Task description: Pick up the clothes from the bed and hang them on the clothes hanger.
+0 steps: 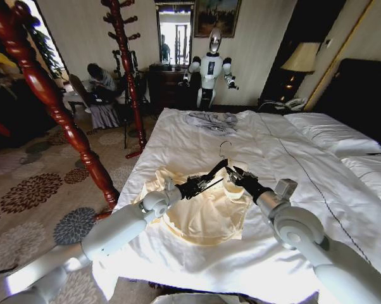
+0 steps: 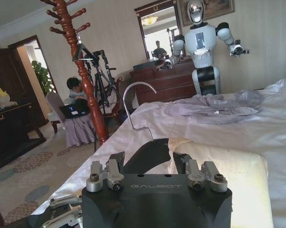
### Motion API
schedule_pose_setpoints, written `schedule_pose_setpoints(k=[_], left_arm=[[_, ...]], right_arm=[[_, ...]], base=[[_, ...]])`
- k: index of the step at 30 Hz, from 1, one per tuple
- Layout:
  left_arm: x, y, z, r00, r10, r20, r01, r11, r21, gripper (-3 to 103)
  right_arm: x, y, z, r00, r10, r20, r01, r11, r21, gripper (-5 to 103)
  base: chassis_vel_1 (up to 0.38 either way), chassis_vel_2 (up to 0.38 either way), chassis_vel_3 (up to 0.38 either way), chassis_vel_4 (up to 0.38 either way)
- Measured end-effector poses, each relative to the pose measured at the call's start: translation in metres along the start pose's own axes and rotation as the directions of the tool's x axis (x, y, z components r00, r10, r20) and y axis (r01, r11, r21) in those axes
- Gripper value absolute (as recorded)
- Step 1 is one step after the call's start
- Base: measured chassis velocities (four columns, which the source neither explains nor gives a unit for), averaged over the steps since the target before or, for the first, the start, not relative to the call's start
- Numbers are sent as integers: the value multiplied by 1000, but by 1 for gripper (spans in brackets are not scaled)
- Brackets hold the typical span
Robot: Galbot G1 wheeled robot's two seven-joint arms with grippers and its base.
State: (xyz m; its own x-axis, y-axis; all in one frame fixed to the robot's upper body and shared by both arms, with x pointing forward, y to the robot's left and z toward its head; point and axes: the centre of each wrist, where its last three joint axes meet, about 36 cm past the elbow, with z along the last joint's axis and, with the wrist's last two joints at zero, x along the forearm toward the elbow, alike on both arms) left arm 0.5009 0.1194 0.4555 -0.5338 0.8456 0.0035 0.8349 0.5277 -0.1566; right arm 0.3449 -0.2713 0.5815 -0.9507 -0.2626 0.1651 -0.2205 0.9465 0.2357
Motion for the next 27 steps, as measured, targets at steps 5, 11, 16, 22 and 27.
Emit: schedule_pose_setpoints(k=[5,11,16,22,27], left_arm=[[0,-3,-5,1000,6,13,-6,1000,6,16],[9,-8,-14,999,20,32,-20,1000,6,16],[12,-12,-16,999,29,40,-29,1000,7,16],[14,-17,-19,998,47,43,-47,999,0,16],[17,-19,-16,998,58,35,-58,998,-1,16]], right_arm=[[-2,-18,0,995,58,76,-64,994,85,74],[-19,-80,26,963,184,197,-237,926,294,95],[-28,-116,47,947,214,239,-303,840,451,100],[-35,-144,59,953,132,271,-279,725,630,100],[-38,-143,63,960,43,277,-235,664,710,100]], base=[[0,0,0,0],[0,0,0,0],[0,0,0,0],[0,0,0,0],[0,0,0,0]])
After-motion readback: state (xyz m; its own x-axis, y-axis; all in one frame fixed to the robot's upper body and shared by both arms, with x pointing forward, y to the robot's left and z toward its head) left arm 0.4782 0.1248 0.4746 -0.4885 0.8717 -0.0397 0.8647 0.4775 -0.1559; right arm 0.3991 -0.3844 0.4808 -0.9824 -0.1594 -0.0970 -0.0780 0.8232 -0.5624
